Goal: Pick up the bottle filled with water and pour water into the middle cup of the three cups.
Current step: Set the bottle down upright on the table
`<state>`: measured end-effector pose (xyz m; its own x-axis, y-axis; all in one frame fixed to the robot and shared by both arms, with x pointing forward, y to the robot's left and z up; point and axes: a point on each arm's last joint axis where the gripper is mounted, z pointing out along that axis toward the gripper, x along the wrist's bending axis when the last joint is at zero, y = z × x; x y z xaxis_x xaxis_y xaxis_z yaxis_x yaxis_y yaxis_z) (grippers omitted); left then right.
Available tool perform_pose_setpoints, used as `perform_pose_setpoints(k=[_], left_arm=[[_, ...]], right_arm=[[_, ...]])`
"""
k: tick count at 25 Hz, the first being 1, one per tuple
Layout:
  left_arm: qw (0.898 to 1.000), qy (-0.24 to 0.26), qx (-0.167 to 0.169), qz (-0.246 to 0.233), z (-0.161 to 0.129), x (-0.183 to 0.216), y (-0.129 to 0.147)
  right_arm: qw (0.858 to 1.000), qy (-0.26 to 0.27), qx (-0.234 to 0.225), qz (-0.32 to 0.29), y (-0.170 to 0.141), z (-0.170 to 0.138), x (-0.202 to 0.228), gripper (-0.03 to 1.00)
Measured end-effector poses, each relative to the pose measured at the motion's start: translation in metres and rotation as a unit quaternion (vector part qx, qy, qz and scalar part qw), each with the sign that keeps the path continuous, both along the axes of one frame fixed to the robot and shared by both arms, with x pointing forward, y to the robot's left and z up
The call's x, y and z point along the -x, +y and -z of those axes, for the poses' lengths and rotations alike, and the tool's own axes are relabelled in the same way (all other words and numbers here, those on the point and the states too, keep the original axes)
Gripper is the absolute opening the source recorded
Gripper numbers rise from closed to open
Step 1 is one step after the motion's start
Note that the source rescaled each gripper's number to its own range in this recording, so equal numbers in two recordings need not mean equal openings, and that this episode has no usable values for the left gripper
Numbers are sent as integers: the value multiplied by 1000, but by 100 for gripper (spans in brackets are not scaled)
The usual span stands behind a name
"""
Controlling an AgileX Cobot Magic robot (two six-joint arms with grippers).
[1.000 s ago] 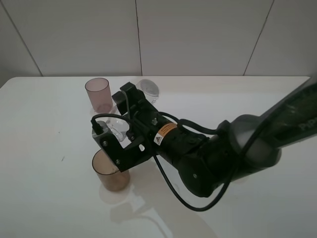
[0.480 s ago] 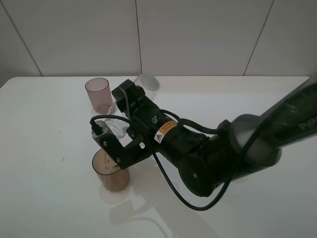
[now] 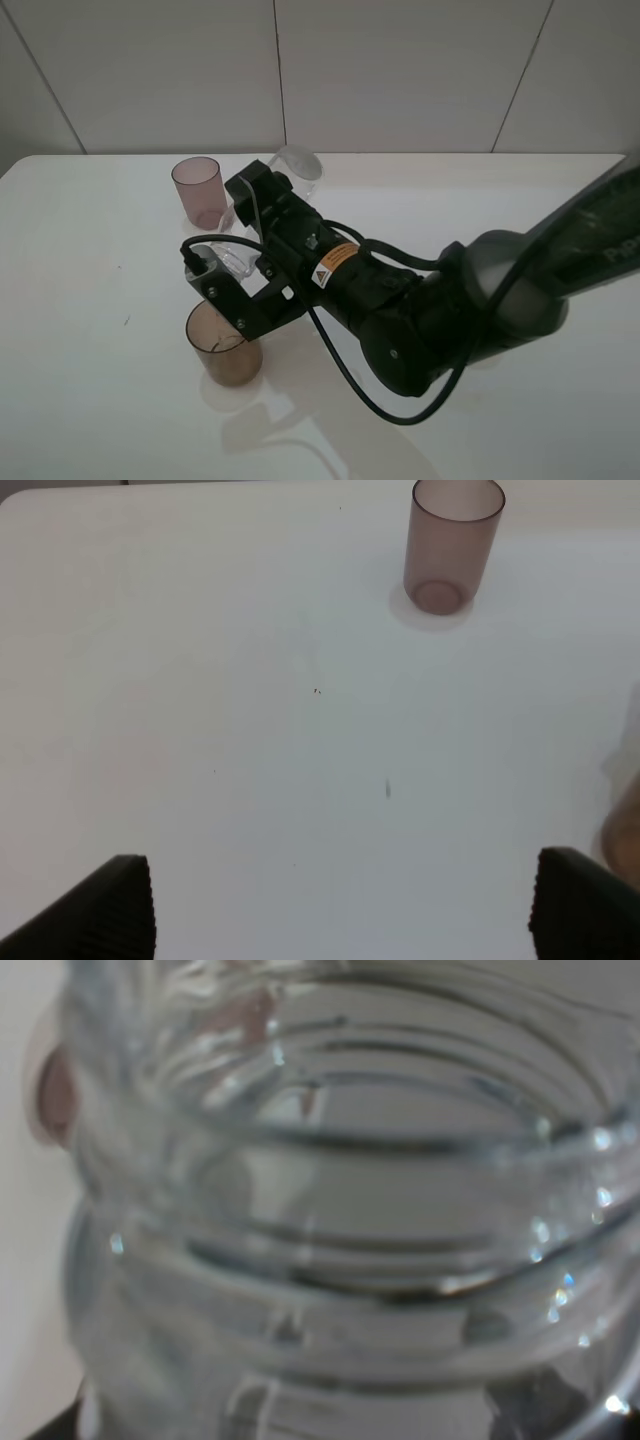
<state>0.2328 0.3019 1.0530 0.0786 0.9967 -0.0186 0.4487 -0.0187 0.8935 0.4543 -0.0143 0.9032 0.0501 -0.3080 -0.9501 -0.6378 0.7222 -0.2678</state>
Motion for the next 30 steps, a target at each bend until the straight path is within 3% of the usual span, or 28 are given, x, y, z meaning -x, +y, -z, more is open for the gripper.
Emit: perform_pose_setpoints(k=[30], left_arm=[[1000,0,0,0,0,0,0]], right_arm=[[1000,-27,5,-1,0,-3,-1,0]])
